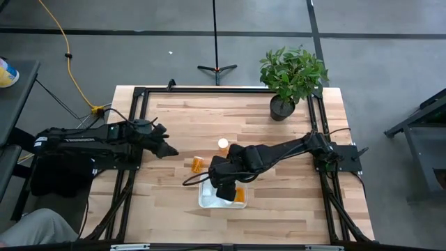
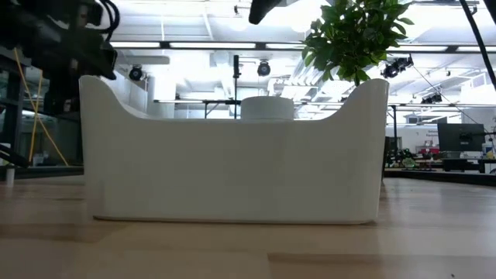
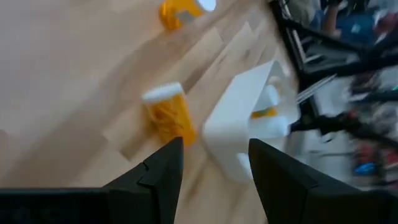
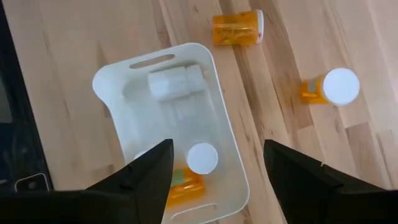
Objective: Pick and place pill bottles into a basket
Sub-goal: Put the left orange pill bottle into the white bin
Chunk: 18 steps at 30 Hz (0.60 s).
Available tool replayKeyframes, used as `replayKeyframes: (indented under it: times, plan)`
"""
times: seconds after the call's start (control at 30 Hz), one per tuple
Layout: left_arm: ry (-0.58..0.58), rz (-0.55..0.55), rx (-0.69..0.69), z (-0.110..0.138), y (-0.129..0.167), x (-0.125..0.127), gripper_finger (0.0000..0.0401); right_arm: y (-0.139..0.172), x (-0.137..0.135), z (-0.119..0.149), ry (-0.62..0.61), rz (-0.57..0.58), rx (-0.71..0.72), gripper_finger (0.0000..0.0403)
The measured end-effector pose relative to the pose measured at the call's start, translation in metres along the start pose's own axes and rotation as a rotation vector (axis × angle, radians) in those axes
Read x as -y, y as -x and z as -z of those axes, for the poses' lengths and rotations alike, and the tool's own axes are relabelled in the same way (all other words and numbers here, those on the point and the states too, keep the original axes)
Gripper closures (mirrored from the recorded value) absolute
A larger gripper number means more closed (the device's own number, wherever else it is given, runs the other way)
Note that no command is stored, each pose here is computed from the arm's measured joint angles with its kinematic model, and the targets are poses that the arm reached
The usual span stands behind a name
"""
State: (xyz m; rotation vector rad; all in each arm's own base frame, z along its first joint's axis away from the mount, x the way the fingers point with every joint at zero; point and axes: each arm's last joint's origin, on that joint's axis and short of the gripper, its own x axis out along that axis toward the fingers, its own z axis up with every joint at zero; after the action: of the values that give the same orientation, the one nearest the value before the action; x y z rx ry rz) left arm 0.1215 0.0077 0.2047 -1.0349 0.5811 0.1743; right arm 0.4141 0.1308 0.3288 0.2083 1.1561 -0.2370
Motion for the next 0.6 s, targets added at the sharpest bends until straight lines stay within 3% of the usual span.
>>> replayKeyframes:
  times: [0.2,0.6]
  plan:
    - [0.133,0.015,0.008,-0.005,-0.01,0.004,0.0185,0.0,0.0,0.0,0.0,0.016,0.011,0.0163]
    - [0.137,-0.053,-0.166,-0.004,-0.037,-0.004,0.0185,0.0,0.0,0.0,0.013,0.031,0.021,0.0163]
